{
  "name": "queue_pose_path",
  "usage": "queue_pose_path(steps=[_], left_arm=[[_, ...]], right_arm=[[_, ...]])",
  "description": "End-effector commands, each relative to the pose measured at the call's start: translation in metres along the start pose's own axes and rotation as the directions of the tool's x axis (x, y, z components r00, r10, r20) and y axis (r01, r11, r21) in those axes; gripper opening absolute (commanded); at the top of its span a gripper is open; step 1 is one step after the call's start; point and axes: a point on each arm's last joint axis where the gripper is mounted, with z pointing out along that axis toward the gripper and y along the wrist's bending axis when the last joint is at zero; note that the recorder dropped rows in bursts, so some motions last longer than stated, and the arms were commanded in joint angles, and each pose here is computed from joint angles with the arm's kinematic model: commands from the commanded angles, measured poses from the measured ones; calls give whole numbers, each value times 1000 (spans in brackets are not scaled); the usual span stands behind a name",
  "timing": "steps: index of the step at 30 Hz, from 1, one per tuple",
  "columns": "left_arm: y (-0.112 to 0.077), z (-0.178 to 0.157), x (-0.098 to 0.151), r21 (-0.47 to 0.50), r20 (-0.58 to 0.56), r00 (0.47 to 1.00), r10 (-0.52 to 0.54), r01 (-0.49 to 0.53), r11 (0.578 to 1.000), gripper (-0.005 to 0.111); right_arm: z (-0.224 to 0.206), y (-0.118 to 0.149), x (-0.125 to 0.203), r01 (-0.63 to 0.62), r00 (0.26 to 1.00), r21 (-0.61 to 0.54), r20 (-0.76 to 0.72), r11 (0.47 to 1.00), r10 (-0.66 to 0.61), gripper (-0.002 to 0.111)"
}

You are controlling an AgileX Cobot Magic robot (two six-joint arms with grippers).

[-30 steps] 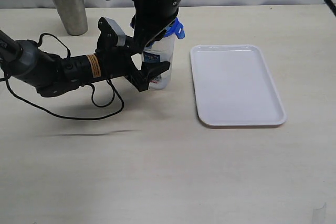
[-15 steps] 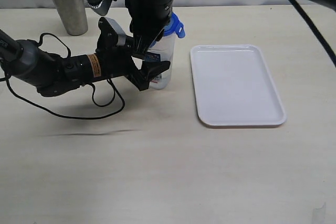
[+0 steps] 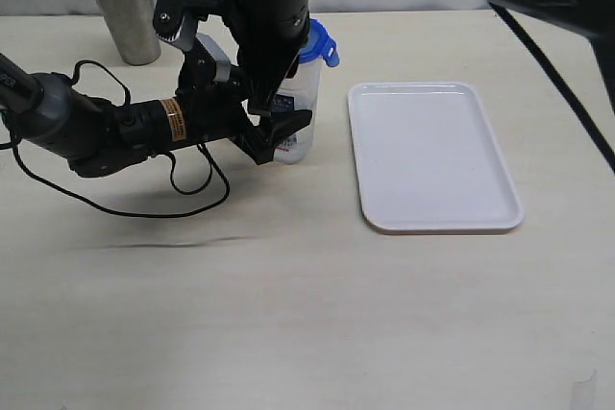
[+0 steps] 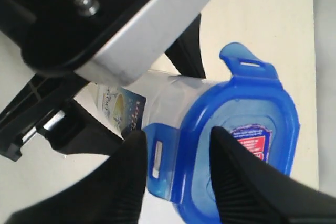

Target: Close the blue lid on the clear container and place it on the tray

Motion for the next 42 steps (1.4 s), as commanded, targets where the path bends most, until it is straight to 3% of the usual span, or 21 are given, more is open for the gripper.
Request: queue_pose_path(steps=[1, 10, 26, 32, 42], left_arm=[[-5, -1, 4, 43, -23, 1000, 21, -20, 999, 0], [-5, -1, 4, 43, -23, 1000, 21, -20, 999, 0], [-5, -1, 4, 45, -18, 999, 29, -28, 999, 0], [-5, -1, 4, 43, -16, 998, 56, -55, 998, 0], [-5, -1, 4, 42, -15, 998, 67, -66, 997, 0]], right_arm=[[47, 20, 14, 36, 988, -99, -149, 994, -50, 38], [63, 31, 22, 84, 978, -92, -181, 992, -100, 34], [69, 39, 24, 65, 983, -109, -166, 992, -82, 35], [55, 41, 19, 25, 995, -166, -86, 986, -40, 43], [9, 26, 18, -41, 999, -138, 25, 990, 45, 45]])
